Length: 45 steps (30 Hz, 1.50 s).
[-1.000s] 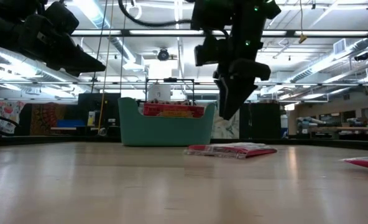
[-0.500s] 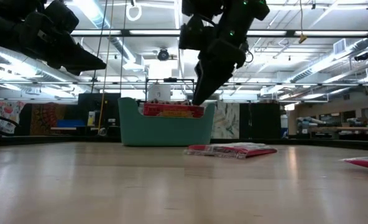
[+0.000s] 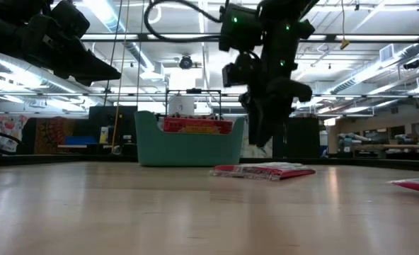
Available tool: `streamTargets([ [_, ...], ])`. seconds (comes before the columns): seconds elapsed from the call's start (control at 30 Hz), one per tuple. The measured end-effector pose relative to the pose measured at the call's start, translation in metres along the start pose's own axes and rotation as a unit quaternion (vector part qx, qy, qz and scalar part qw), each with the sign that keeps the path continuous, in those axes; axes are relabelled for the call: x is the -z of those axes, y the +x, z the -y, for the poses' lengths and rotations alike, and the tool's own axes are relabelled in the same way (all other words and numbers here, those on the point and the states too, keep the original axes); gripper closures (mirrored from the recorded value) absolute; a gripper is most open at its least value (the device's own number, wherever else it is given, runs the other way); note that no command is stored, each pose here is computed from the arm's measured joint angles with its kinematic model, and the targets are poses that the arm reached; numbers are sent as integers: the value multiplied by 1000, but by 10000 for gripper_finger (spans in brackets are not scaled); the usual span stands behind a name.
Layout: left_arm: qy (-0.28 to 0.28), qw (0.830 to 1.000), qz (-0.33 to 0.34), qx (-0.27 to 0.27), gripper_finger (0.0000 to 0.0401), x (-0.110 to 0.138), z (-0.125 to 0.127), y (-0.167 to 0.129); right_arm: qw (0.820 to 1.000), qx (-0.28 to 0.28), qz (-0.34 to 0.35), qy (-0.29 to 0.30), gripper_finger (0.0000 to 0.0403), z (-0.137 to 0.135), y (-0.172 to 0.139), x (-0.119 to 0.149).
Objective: Sort popcorn bags into baskets
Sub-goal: Put the red popcorn bag into the green bin
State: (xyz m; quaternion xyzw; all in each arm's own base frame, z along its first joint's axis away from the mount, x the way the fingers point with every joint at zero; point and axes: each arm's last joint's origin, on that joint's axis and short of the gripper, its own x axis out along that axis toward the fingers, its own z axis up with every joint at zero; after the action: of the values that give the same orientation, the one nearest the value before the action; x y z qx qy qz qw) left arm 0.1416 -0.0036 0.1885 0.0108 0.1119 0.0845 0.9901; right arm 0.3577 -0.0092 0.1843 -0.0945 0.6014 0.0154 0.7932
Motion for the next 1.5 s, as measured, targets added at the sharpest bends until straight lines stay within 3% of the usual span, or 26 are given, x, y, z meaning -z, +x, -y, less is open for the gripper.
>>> streamTargets([
  [0.37,0,1000,0,0,326,0,0,0,999,-20,-12,-23,241,-5,30,28],
  [0.73,0,1000,0,0,326,0,0,0,1000,-27,-4,-7,391,-5,32,29],
  [1.0,0,1000,0,0,326,0,0,0,1000,-18,9,23,396,-3,28,20],
  [1.5,1,1000,-4,0,326,1,0,0,997,64,23,25,400,14,-30,-23],
])
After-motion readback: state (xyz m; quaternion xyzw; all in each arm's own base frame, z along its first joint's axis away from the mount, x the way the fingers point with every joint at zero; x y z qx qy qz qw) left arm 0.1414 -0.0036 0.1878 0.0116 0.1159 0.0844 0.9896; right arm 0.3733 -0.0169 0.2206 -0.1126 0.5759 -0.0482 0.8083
